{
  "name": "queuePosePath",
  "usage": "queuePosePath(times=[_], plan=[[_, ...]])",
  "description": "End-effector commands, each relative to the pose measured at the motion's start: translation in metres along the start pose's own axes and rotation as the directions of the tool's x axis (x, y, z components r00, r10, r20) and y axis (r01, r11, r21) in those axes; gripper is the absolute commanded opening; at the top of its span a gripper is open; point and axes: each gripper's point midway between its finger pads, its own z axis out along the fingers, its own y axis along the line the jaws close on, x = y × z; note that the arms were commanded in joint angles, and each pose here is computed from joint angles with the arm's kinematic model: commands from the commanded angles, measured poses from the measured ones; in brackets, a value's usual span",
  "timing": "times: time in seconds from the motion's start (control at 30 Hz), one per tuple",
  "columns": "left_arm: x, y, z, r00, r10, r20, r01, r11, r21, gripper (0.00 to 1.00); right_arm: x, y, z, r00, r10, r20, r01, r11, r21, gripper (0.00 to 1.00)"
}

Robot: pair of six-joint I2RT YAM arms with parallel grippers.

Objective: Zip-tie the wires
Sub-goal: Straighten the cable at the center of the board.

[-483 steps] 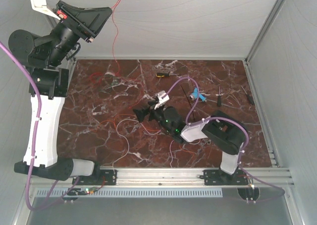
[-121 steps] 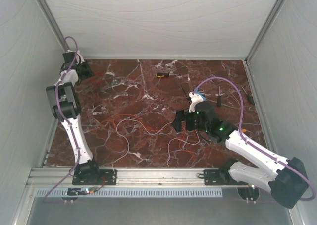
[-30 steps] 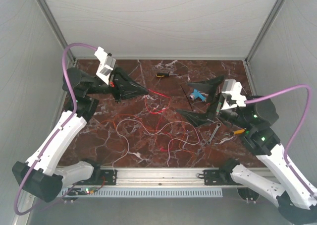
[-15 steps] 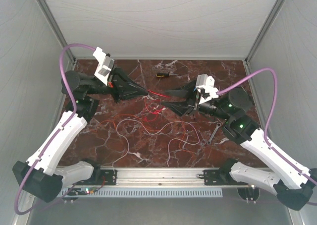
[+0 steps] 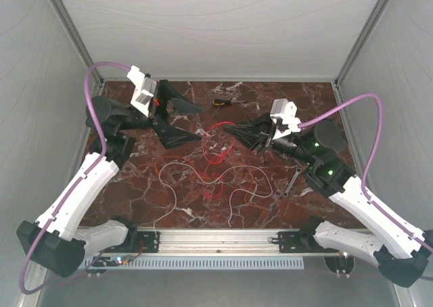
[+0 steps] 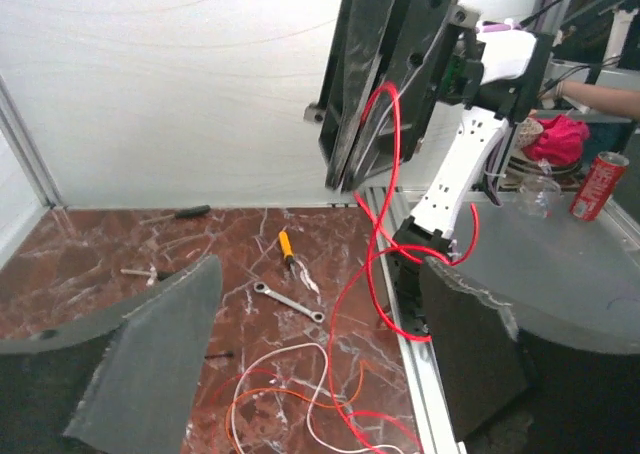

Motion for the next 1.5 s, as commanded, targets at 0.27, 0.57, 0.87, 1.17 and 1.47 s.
queuePosePath(times=[0.27,0.57,0.87,1.17,1.47], plan=[[0.024,0.022,0.003,1.000,0.021,-0.005,-0.021,0.999,-0.035,1.00,-0.102,-0.044,-0.005,0.988,-0.069,0.139,0.033,0.968,0.248,0.00],[0.048,0.023,0.022,0.997,-0.060,-0.050,0.061,0.998,0.017,0.99,-0.124,-0.058,0.006,0.977,-0.111,0.180,0.056,0.956,0.287,0.00],[0.073,0.050,0.039,0.995,-0.064,-0.075,0.051,0.984,-0.168,0.87,-0.129,-0.070,0.013,0.968,-0.163,0.191,0.093,0.940,0.329,0.00],[0.081,0.088,0.032,0.992,-0.122,-0.026,0.104,0.924,-0.367,0.76,-0.146,-0.087,0.011,0.952,-0.213,0.219,0.107,0.904,0.414,0.00],[0.094,0.093,0.037,0.983,-0.175,-0.045,0.149,0.924,-0.353,0.23,-0.156,-0.095,0.009,0.941,-0.233,0.245,0.100,0.883,0.459,0.00]])
